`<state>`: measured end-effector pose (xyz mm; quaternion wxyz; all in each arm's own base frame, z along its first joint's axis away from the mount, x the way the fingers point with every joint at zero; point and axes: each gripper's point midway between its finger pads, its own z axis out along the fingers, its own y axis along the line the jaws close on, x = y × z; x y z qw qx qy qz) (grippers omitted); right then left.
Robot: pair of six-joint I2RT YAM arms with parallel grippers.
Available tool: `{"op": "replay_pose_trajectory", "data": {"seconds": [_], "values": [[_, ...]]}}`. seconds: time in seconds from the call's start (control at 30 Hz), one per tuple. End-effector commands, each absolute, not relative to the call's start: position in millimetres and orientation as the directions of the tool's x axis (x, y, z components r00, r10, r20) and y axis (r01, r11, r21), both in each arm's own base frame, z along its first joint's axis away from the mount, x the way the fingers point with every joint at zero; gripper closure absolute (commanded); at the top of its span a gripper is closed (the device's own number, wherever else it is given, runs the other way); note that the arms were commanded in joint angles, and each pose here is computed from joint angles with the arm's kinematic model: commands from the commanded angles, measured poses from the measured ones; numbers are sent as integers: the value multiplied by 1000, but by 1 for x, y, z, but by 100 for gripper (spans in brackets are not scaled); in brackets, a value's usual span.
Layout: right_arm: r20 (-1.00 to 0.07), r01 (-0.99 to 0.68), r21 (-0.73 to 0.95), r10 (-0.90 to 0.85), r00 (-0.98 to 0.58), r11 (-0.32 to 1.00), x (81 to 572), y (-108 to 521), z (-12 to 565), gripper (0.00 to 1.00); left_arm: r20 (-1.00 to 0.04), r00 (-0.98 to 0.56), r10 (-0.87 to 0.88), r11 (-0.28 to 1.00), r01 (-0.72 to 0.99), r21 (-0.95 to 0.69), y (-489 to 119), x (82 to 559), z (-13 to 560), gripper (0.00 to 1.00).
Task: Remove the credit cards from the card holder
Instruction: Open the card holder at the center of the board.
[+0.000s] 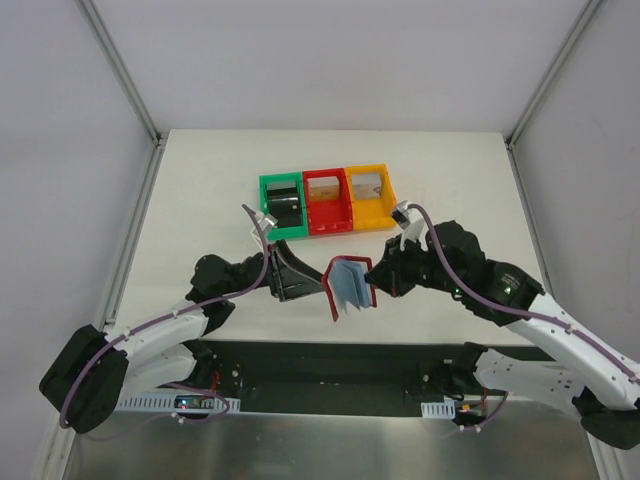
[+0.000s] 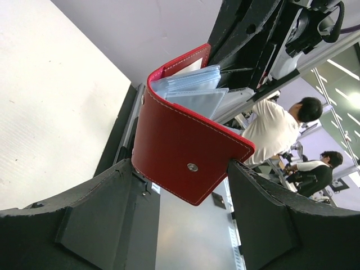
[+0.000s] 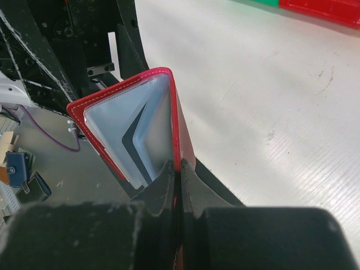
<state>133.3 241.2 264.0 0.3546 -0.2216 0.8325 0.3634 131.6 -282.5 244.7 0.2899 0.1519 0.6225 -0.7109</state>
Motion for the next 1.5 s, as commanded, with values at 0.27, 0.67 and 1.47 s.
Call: {"op": "replay_pose_trajectory", "data": {"seconds": [0.27, 0.67, 1.47], "values": [[-774, -642, 471, -66, -629, 605, 130, 243, 276, 100, -620, -727, -295, -27, 655, -755, -272, 135, 251, 32], [-760, -636, 506, -47, -648, 582, 132, 254, 271, 100, -611, -725, -319, -56, 658, -751, -273, 137, 268, 32], [-746, -626, 539, -27, -666, 564, 133, 263, 268, 100, -633, -717, -292, -30, 669, -743, -275, 135, 261, 35]]}}
